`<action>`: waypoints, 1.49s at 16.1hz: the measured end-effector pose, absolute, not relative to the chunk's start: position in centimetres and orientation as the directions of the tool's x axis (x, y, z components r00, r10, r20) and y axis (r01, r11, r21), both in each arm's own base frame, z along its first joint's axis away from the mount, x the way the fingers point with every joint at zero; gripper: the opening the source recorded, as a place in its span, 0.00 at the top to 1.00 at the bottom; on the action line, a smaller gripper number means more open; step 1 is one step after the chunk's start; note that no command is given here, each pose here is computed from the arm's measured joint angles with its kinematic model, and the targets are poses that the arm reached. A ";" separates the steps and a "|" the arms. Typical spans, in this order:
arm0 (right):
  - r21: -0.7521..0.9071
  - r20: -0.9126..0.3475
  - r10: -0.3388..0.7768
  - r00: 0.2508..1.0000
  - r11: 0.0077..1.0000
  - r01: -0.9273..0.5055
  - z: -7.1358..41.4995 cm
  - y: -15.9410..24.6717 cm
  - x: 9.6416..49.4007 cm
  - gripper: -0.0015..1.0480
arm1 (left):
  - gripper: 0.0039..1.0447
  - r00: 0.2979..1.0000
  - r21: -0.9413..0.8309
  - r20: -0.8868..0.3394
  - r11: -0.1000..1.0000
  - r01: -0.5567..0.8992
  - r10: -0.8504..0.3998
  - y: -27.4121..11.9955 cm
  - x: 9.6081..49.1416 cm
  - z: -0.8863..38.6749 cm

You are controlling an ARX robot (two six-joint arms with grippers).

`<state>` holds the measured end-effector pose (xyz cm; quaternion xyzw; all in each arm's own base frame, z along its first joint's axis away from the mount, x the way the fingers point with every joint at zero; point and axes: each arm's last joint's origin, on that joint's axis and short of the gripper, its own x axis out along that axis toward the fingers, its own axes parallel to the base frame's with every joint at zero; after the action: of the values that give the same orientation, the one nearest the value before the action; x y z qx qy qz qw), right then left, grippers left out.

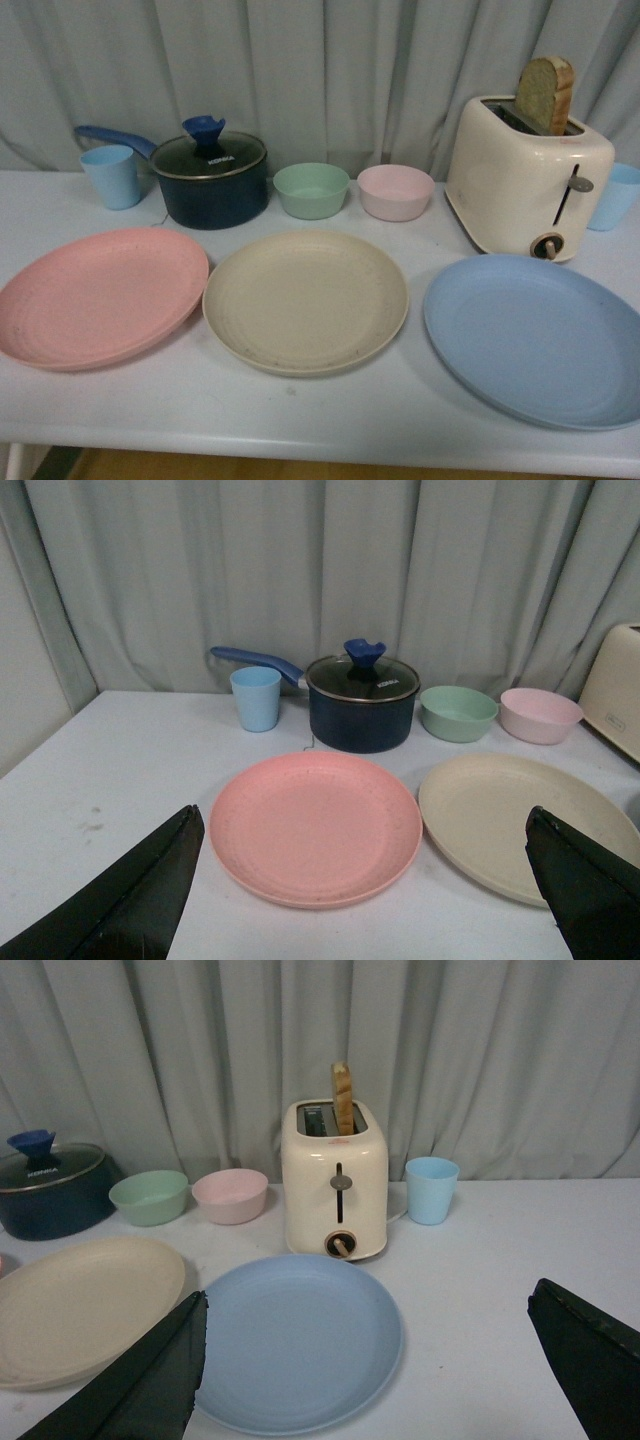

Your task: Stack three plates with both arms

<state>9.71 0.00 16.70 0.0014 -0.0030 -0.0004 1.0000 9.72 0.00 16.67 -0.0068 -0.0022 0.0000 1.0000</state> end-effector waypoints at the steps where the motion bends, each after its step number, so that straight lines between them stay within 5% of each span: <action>1: 0.003 0.006 -0.001 1.000 1.000 0.001 16.7 0.0 9.7 0.06 | 0.06 1.000 -0.014 0.004 1.000 0.000 0.000 0.0 9.7 16.7; 18: 0.003 0.006 -0.001 1.000 1.000 0.001 16.7 0.0 9.7 0.06 | 0.06 1.000 -0.014 0.004 1.000 0.000 0.000 0.0 9.7 16.7; 20: 0.002 0.005 0.000 1.000 1.000 0.000 16.7 0.0 9.7 0.06 | 0.06 0.942 -0.071 -0.319 0.989 -0.130 0.101 -0.1 10.2 16.9; 24: 0.002 0.006 0.000 1.000 1.000 0.000 16.7 0.0 9.7 0.06 | 0.06 0.901 -0.086 -0.425 0.988 -0.132 0.084 0.2 15.4 18.4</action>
<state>9.71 0.00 16.69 0.0010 -0.0028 -0.0002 1.0000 15.40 0.16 18.44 -0.0564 0.2153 0.0554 0.9734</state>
